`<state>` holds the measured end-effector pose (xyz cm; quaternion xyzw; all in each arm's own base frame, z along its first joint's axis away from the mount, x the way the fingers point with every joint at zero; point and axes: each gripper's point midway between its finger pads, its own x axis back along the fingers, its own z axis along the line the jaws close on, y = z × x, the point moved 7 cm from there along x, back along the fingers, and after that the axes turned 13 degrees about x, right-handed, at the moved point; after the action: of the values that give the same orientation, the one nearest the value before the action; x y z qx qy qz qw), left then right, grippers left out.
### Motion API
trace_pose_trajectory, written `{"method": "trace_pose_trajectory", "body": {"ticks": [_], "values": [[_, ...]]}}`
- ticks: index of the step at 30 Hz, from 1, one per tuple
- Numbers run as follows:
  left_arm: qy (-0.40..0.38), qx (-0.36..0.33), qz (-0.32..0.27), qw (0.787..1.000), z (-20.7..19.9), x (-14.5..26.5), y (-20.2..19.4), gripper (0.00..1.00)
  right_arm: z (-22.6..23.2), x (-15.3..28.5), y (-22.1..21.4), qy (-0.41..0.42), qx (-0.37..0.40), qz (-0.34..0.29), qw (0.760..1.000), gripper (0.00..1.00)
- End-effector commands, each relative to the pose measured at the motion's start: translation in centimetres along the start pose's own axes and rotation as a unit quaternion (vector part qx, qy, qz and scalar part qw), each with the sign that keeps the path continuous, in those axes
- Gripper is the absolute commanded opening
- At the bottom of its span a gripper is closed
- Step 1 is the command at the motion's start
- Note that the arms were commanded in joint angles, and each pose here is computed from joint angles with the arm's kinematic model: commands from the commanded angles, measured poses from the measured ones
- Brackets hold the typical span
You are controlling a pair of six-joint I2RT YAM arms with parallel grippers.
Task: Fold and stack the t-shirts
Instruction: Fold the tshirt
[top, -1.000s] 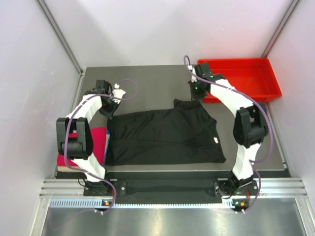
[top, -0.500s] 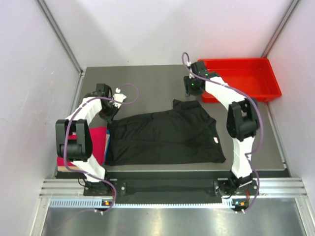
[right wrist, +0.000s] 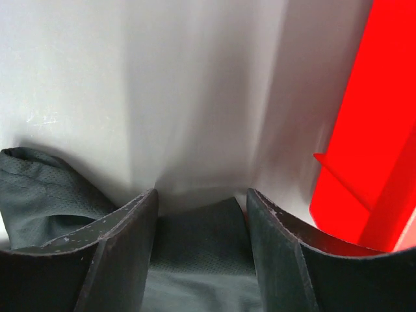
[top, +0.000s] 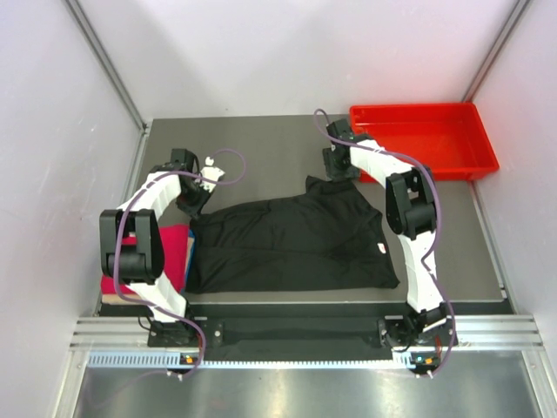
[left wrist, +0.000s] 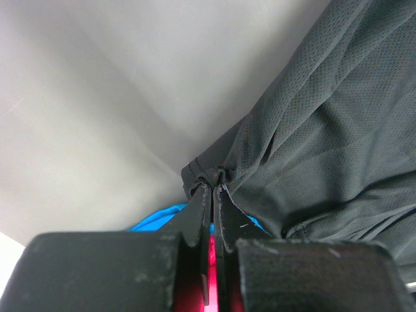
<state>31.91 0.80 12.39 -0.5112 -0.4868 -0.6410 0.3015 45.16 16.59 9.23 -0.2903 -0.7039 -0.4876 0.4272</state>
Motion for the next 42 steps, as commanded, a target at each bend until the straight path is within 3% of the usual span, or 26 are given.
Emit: {"method": "trace_pose_trajectory", "body": {"ticks": [1,3,5,6,9,21,30,37,42], "values": [[-0.004,-0.006,-0.021,1.0,0.1,0.6,0.9,0.0,-0.7,-1.3,-1.6,-0.029,-0.008,0.029,0.999,0.58],[-0.003,-0.007,-0.023,1.0,0.1,0.7,1.0,0.0,-0.4,-1.6,-1.9,-0.024,-0.008,0.031,0.999,0.57],[-0.003,-0.007,-0.024,1.0,0.1,0.8,1.1,0.0,-0.1,-1.9,-2.2,-0.011,-0.007,0.034,0.999,0.45],[-0.005,-0.007,-0.023,1.0,0.1,0.8,1.0,0.0,0.1,-1.9,-2.3,-0.006,-0.007,0.035,0.999,0.28],[-0.003,-0.007,-0.023,1.0,0.1,0.9,1.0,0.0,0.3,-1.1,-1.9,0.007,-0.014,0.026,1.0,0.0],[0.012,-0.009,-0.053,0.998,0.1,2.6,1.5,0.0,-0.5,7.4,0.1,0.037,-0.035,-0.077,0.996,0.0],[0.021,-0.013,-0.046,0.999,-0.2,2.7,-0.3,0.0,-0.1,11.8,-5.2,0.068,-0.048,-0.118,0.989,0.0],[0.042,-0.036,-0.037,0.998,-0.4,2.9,-2.6,0.0,-0.2,13.1,-12.1,0.062,-0.056,-0.096,0.992,0.0],[0.025,-0.041,0.004,0.999,-0.8,1.2,-4.4,0.0,1.1,11.9,-16.1,0.096,-0.077,-0.081,0.989,0.0]]}}
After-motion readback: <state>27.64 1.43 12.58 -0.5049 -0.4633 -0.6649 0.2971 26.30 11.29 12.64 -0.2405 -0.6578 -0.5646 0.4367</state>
